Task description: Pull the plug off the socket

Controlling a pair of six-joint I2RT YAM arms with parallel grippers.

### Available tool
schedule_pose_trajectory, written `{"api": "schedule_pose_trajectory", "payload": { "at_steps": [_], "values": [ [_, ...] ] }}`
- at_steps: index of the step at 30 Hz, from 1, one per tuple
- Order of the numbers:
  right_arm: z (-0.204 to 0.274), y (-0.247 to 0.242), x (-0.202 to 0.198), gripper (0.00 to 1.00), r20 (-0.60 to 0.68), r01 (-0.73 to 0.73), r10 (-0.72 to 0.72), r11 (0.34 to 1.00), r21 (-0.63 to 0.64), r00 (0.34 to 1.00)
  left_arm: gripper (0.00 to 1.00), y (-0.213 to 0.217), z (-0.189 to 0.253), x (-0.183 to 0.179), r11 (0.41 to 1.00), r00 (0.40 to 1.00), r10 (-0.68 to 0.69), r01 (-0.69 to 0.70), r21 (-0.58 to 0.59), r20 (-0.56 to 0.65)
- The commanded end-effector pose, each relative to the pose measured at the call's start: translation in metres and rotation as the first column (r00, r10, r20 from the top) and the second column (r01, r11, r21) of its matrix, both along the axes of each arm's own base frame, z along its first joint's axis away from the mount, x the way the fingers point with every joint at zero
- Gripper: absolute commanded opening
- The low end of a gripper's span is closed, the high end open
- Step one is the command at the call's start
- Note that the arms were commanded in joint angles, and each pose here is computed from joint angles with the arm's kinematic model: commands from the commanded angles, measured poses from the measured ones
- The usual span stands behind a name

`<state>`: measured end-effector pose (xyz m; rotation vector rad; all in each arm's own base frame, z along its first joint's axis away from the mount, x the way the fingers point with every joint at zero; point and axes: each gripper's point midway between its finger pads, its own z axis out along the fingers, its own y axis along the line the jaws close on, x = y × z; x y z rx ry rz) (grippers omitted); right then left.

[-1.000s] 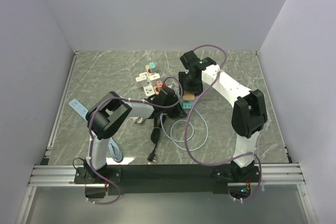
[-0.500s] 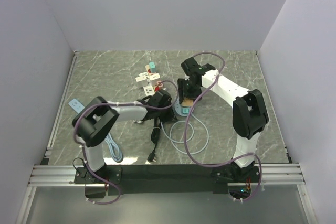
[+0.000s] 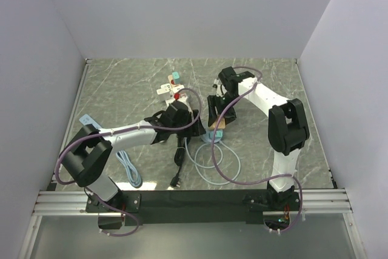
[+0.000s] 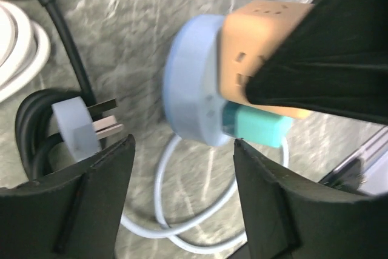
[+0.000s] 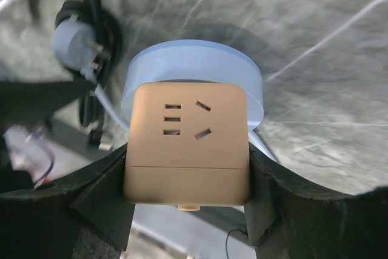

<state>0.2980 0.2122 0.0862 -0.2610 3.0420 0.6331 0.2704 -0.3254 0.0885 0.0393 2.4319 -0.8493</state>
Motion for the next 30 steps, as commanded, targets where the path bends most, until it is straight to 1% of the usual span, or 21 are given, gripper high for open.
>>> {"api": "schedule_pose_trajectory", "payload": {
  "at_steps": [1, 2, 6, 15, 18, 21, 22, 24, 25, 26, 27, 28, 30],
  "values": [
    [0.028, 0.011, -0.017, 0.0, -0.043, -0.037, 0.046, 0.983, 0.182, 0.998, 0.73, -0.003, 0.007, 0.0, 0.998, 0.995, -0.065, 0.067, -0.014, 0.075],
    [0.03, 0.011, -0.017, 0.0, -0.043, -0.036, 0.045, 0.981, 0.193, 0.998, 0.75, -0.001, 0.006, -0.002, 0.997, 0.993, -0.078, 0.079, -0.01, 0.084],
    [0.039, 0.011, -0.02, 0.0, -0.044, -0.034, 0.046, 0.968, 0.25, 0.998, 0.76, 0.0, 0.01, -0.001, 0.996, 0.99, -0.085, 0.087, -0.01, 0.112],
    [0.04, 0.013, -0.03, 0.0, -0.058, -0.04, 0.058, 0.96, 0.277, 0.997, 0.76, -0.022, 0.032, -0.003, 0.98, 0.98, -0.135, 0.154, -0.126, 0.146],
    [0.045, 0.017, -0.031, 0.0, -0.051, -0.044, 0.062, 0.952, 0.304, 0.997, 0.75, -0.027, 0.026, -0.001, 0.981, 0.98, -0.149, 0.163, -0.107, 0.129],
    [0.05, 0.02, -0.031, 0.0, -0.047, -0.043, 0.062, 0.943, 0.33, 0.997, 0.68, -0.031, 0.02, -0.002, 0.977, 0.978, -0.172, 0.184, -0.104, 0.114],
    [0.052, 0.022, -0.031, 0.0, -0.048, -0.044, 0.064, 0.937, 0.347, 0.997, 0.61, -0.034, 0.021, -0.004, 0.974, 0.976, -0.186, 0.199, -0.11, 0.111],
    [0.057, 0.026, -0.031, 0.0, -0.041, -0.047, 0.067, 0.928, 0.37, 0.997, 0.53, -0.036, 0.019, -0.005, 0.972, 0.975, -0.193, 0.205, -0.117, 0.107],
    [0.06, 0.029, -0.031, 0.0, -0.045, -0.048, 0.071, 0.917, 0.395, 0.996, 0.44, -0.037, 0.018, -0.007, 0.971, 0.975, -0.197, 0.209, -0.119, 0.102],
    [0.062, 0.031, -0.031, 0.0, -0.039, -0.051, 0.073, 0.911, 0.409, 0.997, 0.4, -0.036, 0.015, -0.007, 0.971, 0.976, -0.195, 0.206, -0.118, 0.094],
    [0.064, 0.032, -0.03, 0.0, -0.041, -0.045, 0.069, 0.907, 0.419, 0.997, 0.36, -0.036, 0.015, -0.007, 0.972, 0.977, -0.193, 0.204, -0.118, 0.094],
    [0.065, 0.033, -0.031, 0.0, -0.041, -0.045, 0.069, 0.905, 0.423, 0.997, 0.28, -0.036, 0.014, -0.008, 0.972, 0.977, -0.194, 0.204, -0.118, 0.092],
    [0.066, 0.035, -0.029, 0.0, -0.035, -0.041, 0.062, 0.904, 0.425, 0.997, 0.18, -0.034, 0.01, -0.007, 0.976, 0.98, -0.18, 0.188, -0.111, 0.079]
  ]
}}
